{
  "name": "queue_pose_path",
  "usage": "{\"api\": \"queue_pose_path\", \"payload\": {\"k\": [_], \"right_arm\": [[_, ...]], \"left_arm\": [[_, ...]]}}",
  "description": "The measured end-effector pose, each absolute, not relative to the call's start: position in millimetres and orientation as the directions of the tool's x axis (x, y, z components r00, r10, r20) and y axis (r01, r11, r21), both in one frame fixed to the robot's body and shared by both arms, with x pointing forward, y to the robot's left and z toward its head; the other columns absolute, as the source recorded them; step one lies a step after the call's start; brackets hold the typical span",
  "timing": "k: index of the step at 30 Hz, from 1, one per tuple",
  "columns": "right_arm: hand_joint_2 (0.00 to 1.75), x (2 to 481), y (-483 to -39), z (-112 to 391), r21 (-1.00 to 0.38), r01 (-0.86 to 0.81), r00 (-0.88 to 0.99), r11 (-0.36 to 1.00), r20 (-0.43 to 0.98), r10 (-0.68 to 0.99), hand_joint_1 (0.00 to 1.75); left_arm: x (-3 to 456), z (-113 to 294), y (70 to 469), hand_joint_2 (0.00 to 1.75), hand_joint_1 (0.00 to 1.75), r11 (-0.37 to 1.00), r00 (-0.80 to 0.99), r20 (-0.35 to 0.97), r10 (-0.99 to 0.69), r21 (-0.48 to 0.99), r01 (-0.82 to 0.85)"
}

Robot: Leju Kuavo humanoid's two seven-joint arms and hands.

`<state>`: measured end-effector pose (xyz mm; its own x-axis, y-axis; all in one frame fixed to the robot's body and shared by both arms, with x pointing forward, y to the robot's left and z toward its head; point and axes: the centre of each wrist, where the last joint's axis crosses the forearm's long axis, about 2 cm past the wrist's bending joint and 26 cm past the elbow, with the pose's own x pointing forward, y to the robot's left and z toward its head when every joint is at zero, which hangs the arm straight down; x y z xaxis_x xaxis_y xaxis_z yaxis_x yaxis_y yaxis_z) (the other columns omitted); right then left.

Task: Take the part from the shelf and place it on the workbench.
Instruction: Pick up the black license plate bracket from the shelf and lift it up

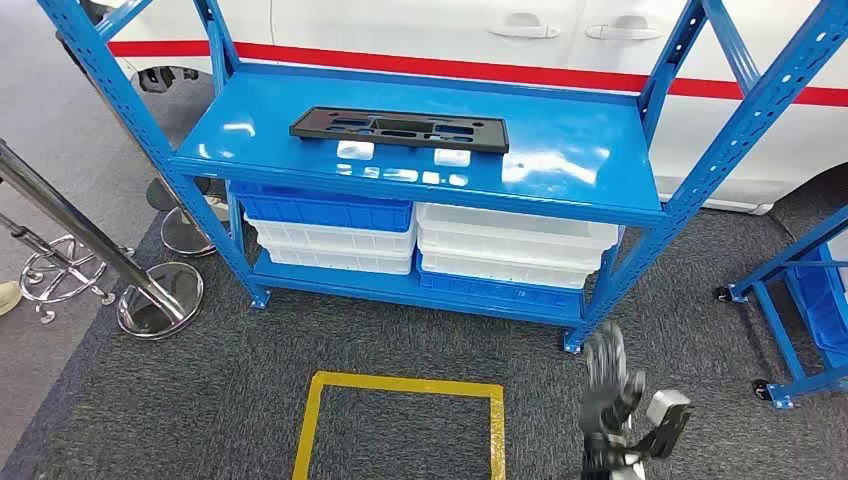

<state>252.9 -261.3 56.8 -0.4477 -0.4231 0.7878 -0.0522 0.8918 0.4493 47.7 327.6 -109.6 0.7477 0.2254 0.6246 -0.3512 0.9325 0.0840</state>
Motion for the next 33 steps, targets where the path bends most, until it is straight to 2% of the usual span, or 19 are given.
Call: {"api": "queue_pose_path", "payload": {"k": [2,4,6,9,11,17,24,29,33], "right_arm": [[0.00,263,-252,93,0.370,-0.164,-0.537,0.914,0.744,-0.397,0.00],[0.00,269,-233,164,0.169,-0.304,-0.704,0.938,0.624,-0.341,0.00],[0.00,267,-220,225,-0.001,-0.337,-0.836,0.941,0.461,-0.299,0.00],[0.00,252,-207,289,-0.123,-0.354,-0.920,0.927,0.224,-0.321,0.00],[0.00,240,-202,307,-0.152,-0.361,-0.929,0.920,0.140,-0.342,0.00],[0.00,221,-199,321,-0.181,-0.356,-0.935,0.917,0.054,-0.352,0.00],[0.00,213,-198,320,-0.212,-0.360,-0.932,0.909,0.045,-0.358,0.00],[0.00,211,-198,309,-0.223,-0.391,-0.920,0.893,0.100,-0.378,0.00],[0.00,211,-201,285,-0.235,-0.423,-0.898,0.875,0.238,-0.370,0.00]], "left_arm": [[50,-109,327,0.00,0.00,0.934,0.749,0.621,0.230,0.076,-0.350],[51,-109,326,0.00,0.00,0.934,0.755,0.606,0.250,0.056,-0.354],[50,-110,324,0.00,0.00,0.930,0.762,0.585,0.277,0.036,-0.366],[49,-110,323,0.00,0.00,0.926,0.766,0.572,0.295,0.027,-0.376],[49,-110,323,0.00,0.00,0.927,0.768,0.571,0.289,0.033,-0.373],[50,-110,324,0.00,0.00,0.930,0.777,0.572,0.265,0.061,-0.362],[49,-110,324,0.00,0.00,0.928,0.781,0.564,0.267,0.069,-0.366],[49,-110,324,0.00,0.00,0.915,0.772,0.562,0.297,0.063,-0.398],[47,-110,324,0.00,0.00,0.906,0.768,0.559,0.313,0.067,-0.418]]}}
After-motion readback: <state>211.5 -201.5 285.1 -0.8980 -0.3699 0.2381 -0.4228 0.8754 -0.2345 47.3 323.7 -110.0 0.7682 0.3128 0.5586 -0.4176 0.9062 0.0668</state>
